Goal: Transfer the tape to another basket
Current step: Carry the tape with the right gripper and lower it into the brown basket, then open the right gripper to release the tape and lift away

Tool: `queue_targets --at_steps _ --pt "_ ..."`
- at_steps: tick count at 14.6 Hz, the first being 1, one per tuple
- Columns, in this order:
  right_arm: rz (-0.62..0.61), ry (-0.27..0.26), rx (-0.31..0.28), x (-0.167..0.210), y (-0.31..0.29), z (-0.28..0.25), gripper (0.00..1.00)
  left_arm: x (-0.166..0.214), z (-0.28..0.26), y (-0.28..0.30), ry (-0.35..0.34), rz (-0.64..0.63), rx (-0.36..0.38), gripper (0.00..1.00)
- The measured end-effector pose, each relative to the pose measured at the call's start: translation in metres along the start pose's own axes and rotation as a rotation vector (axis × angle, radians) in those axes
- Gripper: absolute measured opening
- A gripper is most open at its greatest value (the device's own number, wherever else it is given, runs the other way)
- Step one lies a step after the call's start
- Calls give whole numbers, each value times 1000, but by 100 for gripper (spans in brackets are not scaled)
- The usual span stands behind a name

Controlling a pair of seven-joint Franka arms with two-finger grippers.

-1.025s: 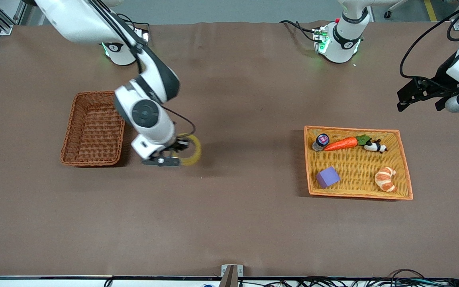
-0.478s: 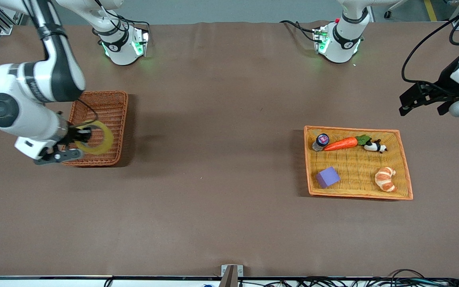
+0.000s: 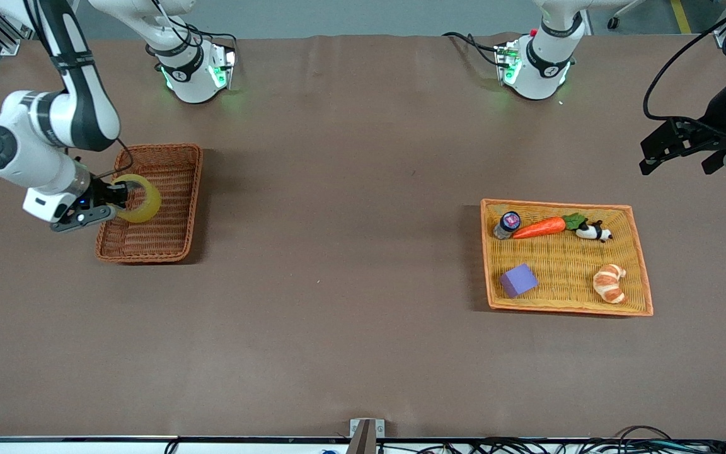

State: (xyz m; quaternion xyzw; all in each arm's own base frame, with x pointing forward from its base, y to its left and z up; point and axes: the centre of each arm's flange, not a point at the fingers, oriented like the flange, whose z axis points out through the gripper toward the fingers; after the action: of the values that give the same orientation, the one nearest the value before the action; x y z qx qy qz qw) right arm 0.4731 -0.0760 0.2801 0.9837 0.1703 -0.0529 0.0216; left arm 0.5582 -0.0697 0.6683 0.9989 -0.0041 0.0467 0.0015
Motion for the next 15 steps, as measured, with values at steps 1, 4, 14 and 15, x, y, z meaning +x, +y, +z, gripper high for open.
queue_targets --at_steps 1,4,14,15 --pt "-3 20 -5 -7 -6 13 21 0 0 0 0 0 0 100" --pt "-6 57 -15 -20 -15 34 21 0 0 2 -1 3 0 100" --pt "-6 77 -25 -20 -15 57 52 -7 0 2 -40 5 5 100" --pt "-7 85 -29 -17 -13 52 61 -7 1 2 -42 6 6 100"
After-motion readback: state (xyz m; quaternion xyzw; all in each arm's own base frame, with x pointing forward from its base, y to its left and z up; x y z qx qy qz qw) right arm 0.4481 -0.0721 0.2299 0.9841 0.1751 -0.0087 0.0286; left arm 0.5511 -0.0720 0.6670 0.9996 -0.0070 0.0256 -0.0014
